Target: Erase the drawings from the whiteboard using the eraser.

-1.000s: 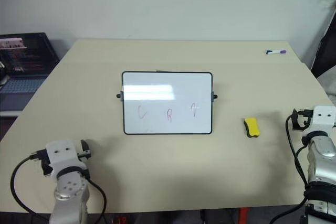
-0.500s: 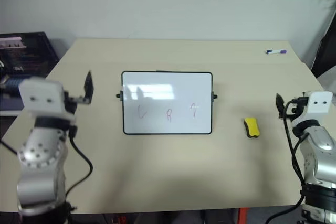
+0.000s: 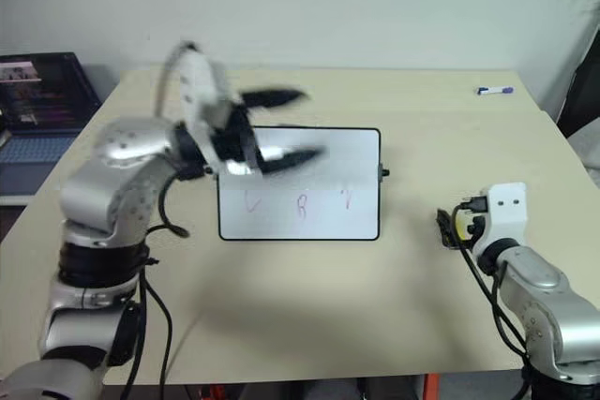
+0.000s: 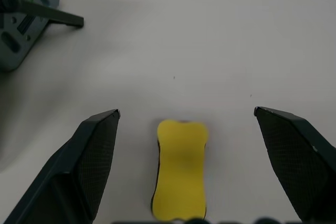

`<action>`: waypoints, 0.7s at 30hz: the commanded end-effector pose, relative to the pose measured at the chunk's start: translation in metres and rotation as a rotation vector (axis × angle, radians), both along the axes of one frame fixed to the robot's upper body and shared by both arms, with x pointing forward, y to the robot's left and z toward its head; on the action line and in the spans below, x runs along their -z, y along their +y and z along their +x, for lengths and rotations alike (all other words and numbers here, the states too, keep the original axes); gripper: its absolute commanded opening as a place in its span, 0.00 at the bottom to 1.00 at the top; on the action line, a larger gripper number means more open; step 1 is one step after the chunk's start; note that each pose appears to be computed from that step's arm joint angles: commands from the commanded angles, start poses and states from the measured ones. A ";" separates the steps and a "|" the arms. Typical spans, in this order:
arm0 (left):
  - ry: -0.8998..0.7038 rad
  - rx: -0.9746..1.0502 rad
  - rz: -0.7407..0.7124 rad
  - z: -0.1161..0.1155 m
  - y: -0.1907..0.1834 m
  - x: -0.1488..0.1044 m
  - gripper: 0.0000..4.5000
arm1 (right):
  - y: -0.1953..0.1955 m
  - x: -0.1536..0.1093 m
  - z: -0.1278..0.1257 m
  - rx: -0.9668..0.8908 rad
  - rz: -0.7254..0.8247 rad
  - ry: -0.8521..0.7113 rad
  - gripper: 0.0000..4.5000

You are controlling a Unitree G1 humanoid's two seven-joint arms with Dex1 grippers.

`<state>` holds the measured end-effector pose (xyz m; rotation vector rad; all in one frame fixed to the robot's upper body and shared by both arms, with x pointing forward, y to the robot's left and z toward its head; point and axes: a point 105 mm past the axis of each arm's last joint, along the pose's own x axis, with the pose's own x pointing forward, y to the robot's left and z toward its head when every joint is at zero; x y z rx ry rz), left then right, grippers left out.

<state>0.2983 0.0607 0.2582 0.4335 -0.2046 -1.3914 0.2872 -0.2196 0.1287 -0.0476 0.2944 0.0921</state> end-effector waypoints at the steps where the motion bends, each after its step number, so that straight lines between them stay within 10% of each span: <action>1: -0.004 0.202 0.092 -0.017 -0.014 0.003 1.00 | 0.007 -0.004 0.000 -0.015 -0.012 -0.021 1.00; 21: -0.088 0.355 0.284 -0.018 -0.029 0.047 1.00 | -0.009 0.024 0.024 0.090 -0.025 0.009 0.96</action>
